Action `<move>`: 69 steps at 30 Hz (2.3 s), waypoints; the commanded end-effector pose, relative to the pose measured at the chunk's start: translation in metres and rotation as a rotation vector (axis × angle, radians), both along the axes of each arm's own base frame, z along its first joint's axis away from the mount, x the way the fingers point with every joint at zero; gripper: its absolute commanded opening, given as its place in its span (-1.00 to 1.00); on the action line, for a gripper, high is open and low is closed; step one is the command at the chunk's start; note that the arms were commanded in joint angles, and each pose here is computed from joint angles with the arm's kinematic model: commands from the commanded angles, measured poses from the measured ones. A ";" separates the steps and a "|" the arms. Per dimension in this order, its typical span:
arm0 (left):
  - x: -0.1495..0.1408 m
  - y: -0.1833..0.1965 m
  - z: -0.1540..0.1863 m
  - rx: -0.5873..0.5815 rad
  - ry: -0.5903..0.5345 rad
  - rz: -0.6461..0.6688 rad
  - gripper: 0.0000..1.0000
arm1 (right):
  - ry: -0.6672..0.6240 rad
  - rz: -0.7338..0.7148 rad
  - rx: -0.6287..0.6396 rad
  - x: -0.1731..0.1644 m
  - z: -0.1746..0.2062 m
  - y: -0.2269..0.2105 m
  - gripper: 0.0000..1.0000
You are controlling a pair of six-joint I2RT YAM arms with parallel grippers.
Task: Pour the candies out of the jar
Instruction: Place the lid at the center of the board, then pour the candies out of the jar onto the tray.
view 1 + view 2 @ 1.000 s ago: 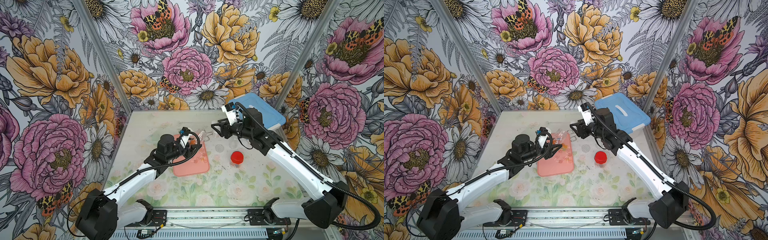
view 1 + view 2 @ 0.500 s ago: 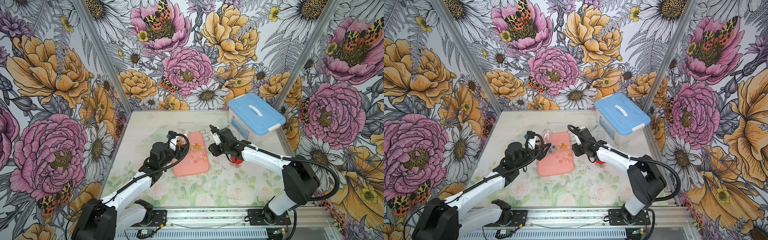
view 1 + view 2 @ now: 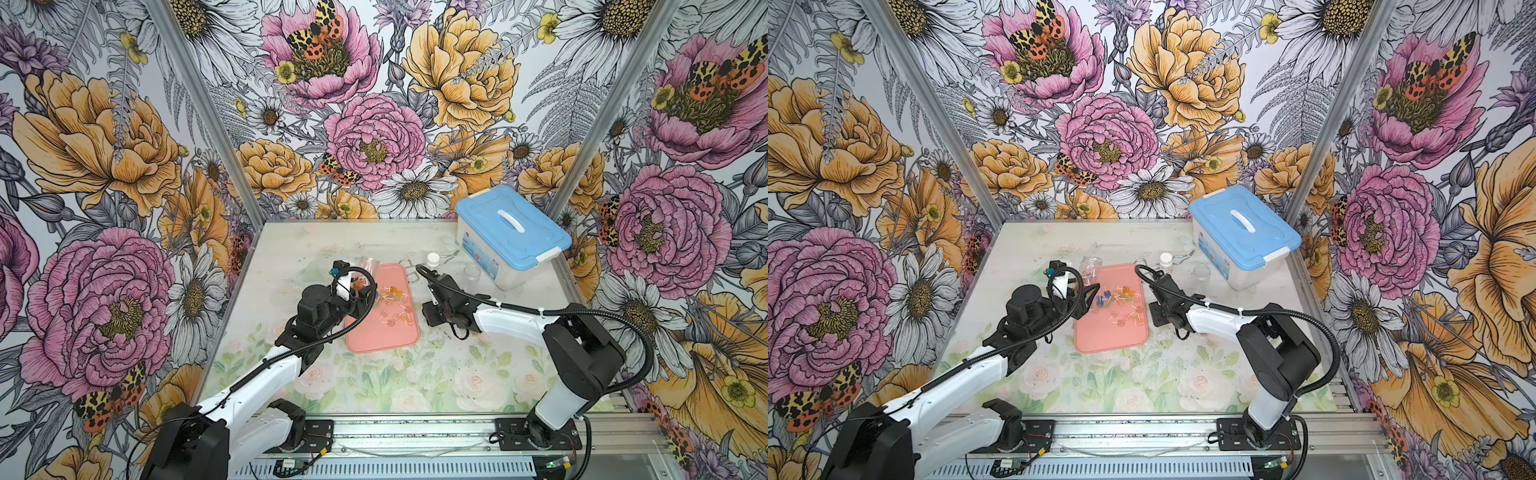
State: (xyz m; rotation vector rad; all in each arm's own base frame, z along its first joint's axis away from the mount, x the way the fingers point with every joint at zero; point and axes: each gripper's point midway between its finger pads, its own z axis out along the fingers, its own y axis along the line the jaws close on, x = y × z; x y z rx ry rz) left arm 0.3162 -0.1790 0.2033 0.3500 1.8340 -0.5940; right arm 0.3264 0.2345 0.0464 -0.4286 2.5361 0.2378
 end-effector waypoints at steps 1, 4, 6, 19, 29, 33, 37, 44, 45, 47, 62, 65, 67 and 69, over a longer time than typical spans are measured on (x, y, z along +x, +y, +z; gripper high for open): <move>0.005 0.004 0.008 -0.013 -0.030 0.027 -1.00 | -0.012 -0.027 0.024 0.001 0.003 0.003 -0.26; 0.005 0.002 0.009 -0.013 -0.024 0.019 -1.00 | -0.009 -0.023 0.006 0.003 -0.002 0.005 -0.26; 0.005 0.003 0.008 -0.011 -0.021 0.023 -1.00 | -0.007 -0.027 -0.006 0.004 -0.006 0.005 -0.22; -0.004 0.002 -0.003 0.041 0.076 0.032 -1.00 | -0.095 -0.040 0.098 0.015 0.045 0.012 0.58; -0.031 -0.003 -0.043 0.153 0.394 0.031 -1.00 | -0.280 -0.156 0.181 0.062 0.116 -0.002 0.86; -0.042 -0.001 -0.061 0.204 0.516 0.029 -1.00 | -0.295 -0.213 0.243 0.072 0.115 -0.011 0.95; -0.048 -0.002 -0.080 0.251 0.636 0.017 -1.00 | -0.286 -0.253 0.335 0.071 0.108 -0.018 0.99; -0.055 -0.010 -0.105 0.407 0.872 -0.064 -1.00 | -0.305 -0.286 0.363 0.066 0.109 -0.034 0.99; -0.056 -0.010 -0.108 0.441 0.908 -0.071 -1.00 | -0.307 -0.289 0.364 0.066 0.109 -0.035 0.99; -0.055 -0.009 -0.112 0.502 0.953 -0.073 -1.00 | -0.310 -0.288 0.367 0.065 0.110 -0.035 0.99; -0.060 0.000 -0.097 0.712 0.966 -0.029 -1.00 | -0.313 -0.293 0.400 0.065 0.110 -0.035 0.99; -0.054 0.010 -0.102 0.813 0.943 0.000 -1.00 | -0.307 -0.293 0.422 0.066 0.110 -0.032 0.99; -0.047 0.011 -0.109 0.839 0.960 0.001 -1.00 | -0.305 -0.290 0.441 0.067 0.111 -0.029 0.99; -0.045 0.003 -0.110 0.832 0.966 -0.023 -1.00 | -0.299 -0.286 0.443 0.066 0.111 -0.028 0.99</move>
